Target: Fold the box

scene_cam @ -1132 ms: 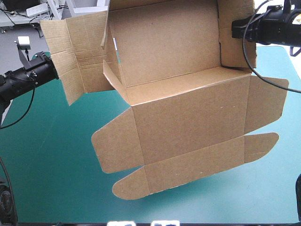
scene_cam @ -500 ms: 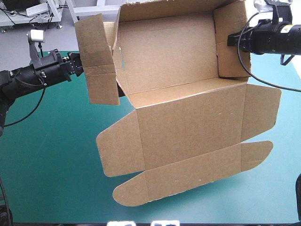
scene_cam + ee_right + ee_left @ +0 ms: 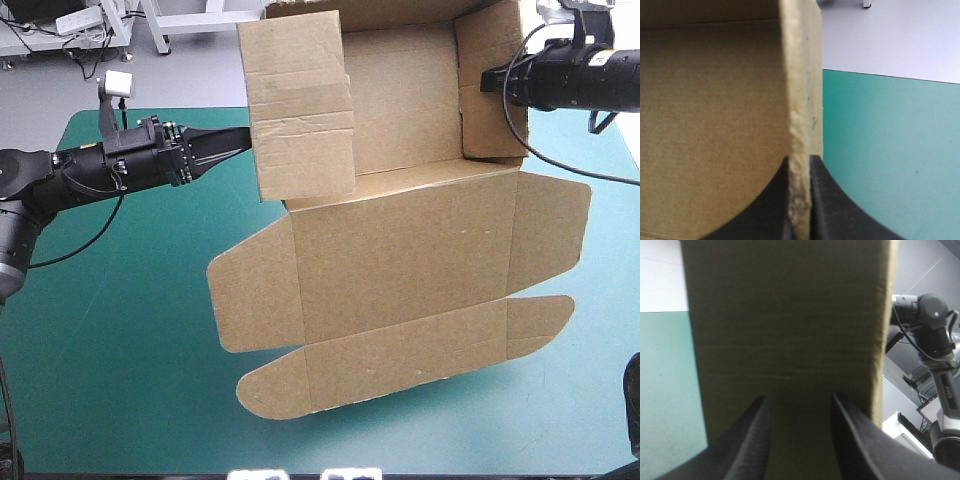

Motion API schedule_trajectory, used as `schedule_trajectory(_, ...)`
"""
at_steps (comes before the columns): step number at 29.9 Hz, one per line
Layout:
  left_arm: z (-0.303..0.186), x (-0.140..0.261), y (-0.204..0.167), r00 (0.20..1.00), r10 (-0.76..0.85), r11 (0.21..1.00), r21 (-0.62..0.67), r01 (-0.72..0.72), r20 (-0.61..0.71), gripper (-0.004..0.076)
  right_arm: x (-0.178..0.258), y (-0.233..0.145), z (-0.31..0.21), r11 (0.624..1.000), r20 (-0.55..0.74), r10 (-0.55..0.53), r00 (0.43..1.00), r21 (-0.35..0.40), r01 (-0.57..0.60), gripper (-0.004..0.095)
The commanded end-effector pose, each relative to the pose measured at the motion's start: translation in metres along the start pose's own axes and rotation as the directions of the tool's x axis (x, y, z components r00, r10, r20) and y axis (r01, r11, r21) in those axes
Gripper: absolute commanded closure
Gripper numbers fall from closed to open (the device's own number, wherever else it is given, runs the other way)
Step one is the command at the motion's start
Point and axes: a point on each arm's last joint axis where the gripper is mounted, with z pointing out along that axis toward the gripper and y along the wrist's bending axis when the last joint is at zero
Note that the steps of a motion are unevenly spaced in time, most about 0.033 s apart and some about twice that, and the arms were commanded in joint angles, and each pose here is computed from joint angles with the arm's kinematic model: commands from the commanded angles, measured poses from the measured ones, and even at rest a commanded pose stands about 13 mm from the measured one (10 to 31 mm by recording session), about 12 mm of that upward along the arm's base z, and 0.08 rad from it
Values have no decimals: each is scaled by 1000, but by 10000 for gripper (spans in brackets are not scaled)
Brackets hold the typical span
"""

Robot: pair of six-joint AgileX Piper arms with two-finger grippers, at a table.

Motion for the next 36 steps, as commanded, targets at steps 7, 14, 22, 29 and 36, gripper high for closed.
schedule_trajectory(7, -2, -3, -36, 1000, 14, 985, 169, -17, 17, 406, -13, 7, -10, 1000, 120, 6, 993, -20, -4, 910)
schedule_trajectory(14, -1, -3, -33, 1000, 11, 991, 136, -14, 19, 406, -10, 19, 2, 999, 95, -43, 994, -13, 45, 910)
schedule_trajectory(22, 0, -2, -18, 999, 42, 999, -36, -41, 6, 406, -4, 43, 13, 995, 50, -92, 995, -31, 93, 910)
schedule_trajectory(29, -2, 1, -3, 999, 37, 980, -193, -43, -33, 419, 0, 56, 17, 993, 23, -90, 996, -71, 91, 910)
schedule_trajectory(36, -5, 1, 8, 999, 39, 947, -318, -48, -34, 424, 4, 76, 22, 988, 8, -84, 996, -131, 84, 910)
